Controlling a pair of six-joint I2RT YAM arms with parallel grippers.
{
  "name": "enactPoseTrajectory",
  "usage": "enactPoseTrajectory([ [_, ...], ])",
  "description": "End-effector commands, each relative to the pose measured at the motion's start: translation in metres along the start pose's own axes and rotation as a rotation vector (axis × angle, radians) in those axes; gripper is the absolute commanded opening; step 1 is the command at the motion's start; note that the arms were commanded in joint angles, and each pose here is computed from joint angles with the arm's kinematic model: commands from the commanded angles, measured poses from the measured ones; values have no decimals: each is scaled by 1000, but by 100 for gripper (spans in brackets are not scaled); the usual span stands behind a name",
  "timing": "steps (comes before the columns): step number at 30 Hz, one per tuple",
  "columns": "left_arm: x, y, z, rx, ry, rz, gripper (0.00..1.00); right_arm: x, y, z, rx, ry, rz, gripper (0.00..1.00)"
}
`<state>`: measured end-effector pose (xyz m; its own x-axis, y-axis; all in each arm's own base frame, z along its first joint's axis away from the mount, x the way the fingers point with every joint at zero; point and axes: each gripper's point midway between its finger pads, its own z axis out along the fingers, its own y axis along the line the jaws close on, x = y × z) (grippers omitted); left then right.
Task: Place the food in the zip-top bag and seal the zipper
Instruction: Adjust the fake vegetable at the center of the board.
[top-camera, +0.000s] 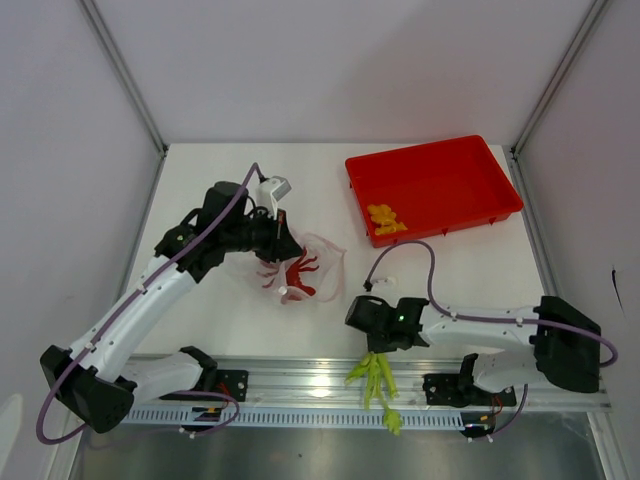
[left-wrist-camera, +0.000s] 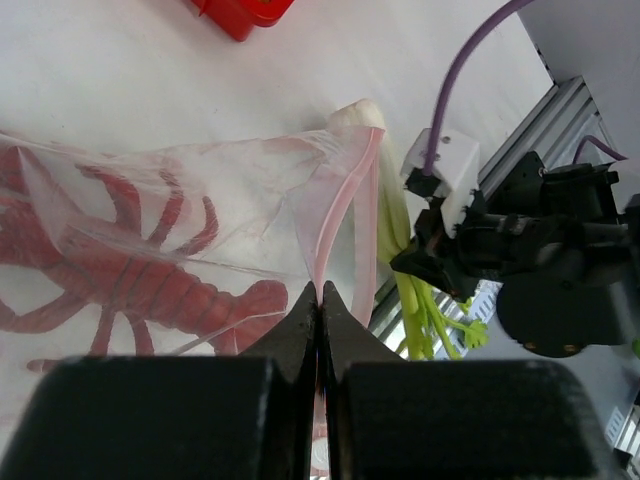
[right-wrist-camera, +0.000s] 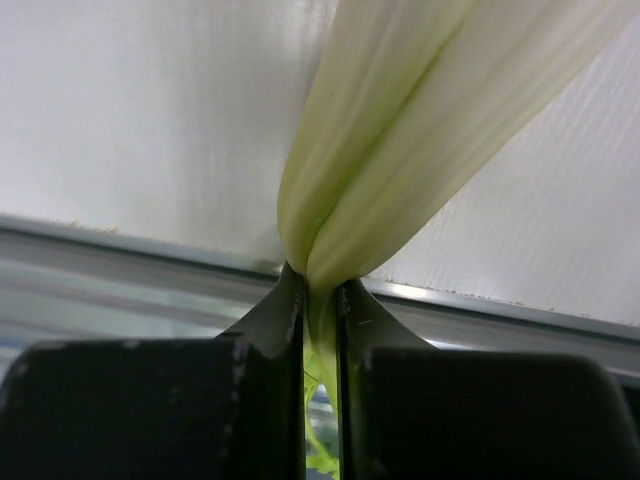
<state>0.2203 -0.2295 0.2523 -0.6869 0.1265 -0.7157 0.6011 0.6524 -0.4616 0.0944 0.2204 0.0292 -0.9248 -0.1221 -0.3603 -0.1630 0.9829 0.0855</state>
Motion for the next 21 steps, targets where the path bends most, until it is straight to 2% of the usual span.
enactPoseTrajectory([
  [1, -10, -1, -4, 5, -40, 40, 1, -26, 13, -37, -134, -104, -51, 0],
  [4, -9, -1, -3, 4, -36, 35, 1, -26, 34, -75, -370, -64, -116, 0],
  [5, -9, -1, -3, 9, -35, 34, 1, -18, 44, -90, -466, -12, -135, 0],
  [9, -3, 2, 2, 9, -17, 19, 0, -4, 55, -135, -652, 43, -189, 0],
  [16, 6, 8, 7, -5, 8, 2, 1, 30, 56, -173, -789, 156, -288, 0],
  [21, 13, 10, 7, -5, 17, -1, 1, 29, 75, -203, -916, 173, -332, 0],
])
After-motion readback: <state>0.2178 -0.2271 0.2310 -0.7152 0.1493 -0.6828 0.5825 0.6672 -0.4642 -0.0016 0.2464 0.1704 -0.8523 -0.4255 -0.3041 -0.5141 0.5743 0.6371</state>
